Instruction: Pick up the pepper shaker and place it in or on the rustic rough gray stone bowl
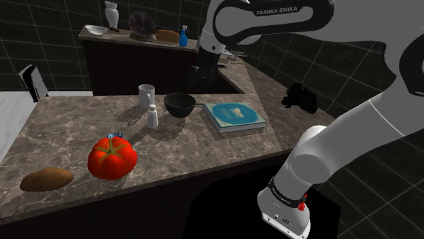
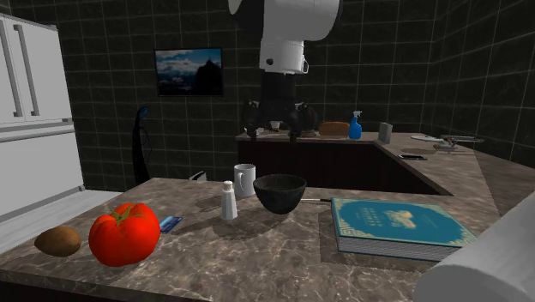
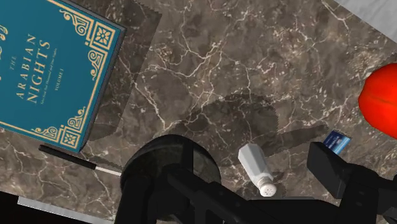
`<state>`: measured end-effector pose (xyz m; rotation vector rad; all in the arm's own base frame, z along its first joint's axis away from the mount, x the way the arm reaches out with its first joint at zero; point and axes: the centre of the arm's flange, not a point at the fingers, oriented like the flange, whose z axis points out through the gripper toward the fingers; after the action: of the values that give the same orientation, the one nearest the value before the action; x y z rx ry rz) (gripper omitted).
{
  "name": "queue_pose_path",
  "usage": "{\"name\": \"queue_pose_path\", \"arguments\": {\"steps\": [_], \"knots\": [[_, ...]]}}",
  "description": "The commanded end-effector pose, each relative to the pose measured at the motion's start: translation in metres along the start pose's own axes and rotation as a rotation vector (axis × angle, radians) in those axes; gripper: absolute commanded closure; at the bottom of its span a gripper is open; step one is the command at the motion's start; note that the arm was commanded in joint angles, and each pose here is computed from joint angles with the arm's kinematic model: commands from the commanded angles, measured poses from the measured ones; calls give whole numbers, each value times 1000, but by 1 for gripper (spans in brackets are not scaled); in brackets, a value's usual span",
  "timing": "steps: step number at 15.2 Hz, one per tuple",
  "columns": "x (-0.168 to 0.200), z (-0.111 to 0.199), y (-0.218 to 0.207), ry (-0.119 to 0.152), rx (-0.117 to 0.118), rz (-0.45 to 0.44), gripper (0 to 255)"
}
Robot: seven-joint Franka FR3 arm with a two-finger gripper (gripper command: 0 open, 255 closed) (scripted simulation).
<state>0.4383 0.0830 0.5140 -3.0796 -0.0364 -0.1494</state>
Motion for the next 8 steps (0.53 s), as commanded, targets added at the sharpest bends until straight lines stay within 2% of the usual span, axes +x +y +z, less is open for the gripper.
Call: {"name": "queue_pose_path", "arguments": {"steps": [1,8], "knots": [[19,17,-9,0,1,6,0],[85,72,-43,-3,4,25,0]]}}
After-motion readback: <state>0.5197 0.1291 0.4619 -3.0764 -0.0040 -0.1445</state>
